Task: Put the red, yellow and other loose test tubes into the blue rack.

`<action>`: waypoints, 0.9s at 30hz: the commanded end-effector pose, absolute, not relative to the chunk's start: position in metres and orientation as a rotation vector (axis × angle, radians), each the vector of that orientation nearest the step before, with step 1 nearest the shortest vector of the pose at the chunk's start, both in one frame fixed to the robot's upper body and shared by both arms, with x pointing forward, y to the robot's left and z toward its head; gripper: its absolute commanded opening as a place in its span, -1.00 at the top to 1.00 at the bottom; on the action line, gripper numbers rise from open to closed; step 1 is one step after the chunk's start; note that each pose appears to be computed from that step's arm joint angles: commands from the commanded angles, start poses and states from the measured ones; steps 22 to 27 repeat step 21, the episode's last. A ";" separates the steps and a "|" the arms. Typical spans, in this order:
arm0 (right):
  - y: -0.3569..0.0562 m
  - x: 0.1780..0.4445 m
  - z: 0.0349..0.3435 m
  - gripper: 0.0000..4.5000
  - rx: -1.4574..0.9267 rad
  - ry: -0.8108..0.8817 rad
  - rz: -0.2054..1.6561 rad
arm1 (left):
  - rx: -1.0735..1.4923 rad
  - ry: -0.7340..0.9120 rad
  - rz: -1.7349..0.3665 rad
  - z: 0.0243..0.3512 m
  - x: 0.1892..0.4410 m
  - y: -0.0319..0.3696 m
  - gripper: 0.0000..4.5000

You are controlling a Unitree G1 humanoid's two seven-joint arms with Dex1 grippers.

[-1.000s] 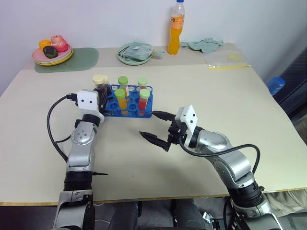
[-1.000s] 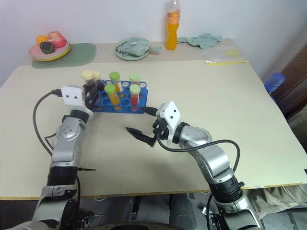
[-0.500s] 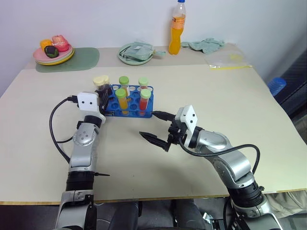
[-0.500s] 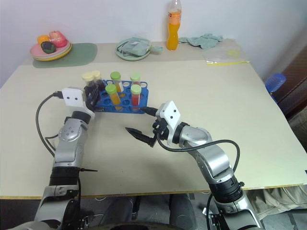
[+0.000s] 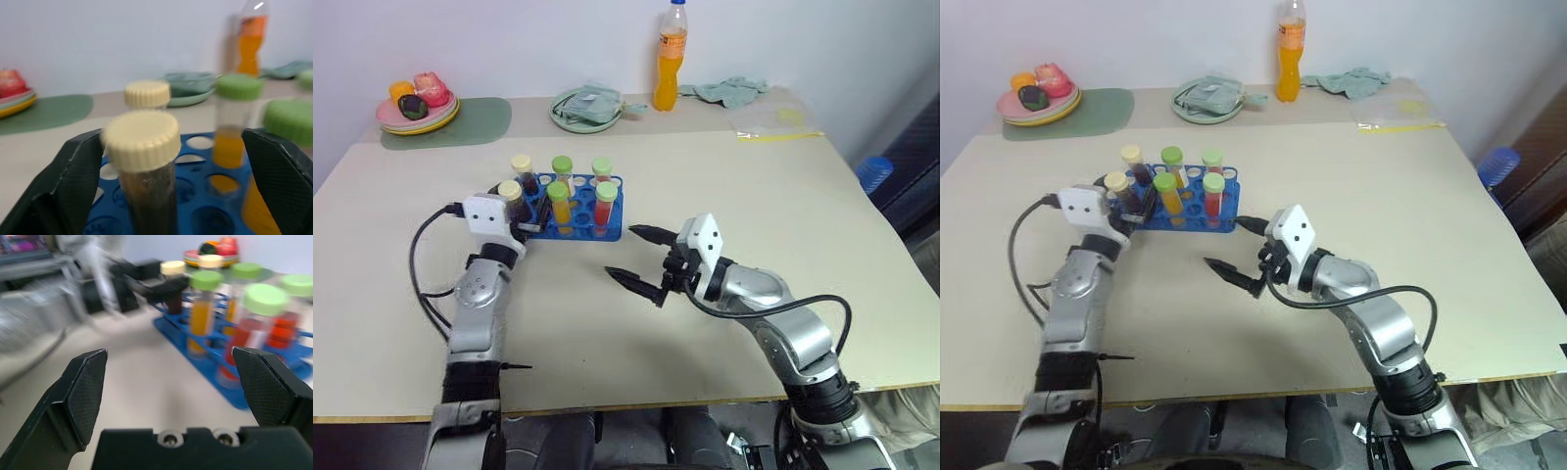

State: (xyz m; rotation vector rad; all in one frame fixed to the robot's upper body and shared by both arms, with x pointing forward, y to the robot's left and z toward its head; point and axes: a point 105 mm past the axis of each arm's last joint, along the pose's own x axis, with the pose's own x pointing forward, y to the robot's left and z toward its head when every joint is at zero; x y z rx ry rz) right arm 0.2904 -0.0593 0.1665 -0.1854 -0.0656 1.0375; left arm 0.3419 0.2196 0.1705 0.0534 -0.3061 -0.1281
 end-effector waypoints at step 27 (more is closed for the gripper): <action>-0.235 0.299 0.175 -1.00 -0.332 0.092 0.663 | 0.162 0.053 -0.337 0.146 0.272 0.281 -0.88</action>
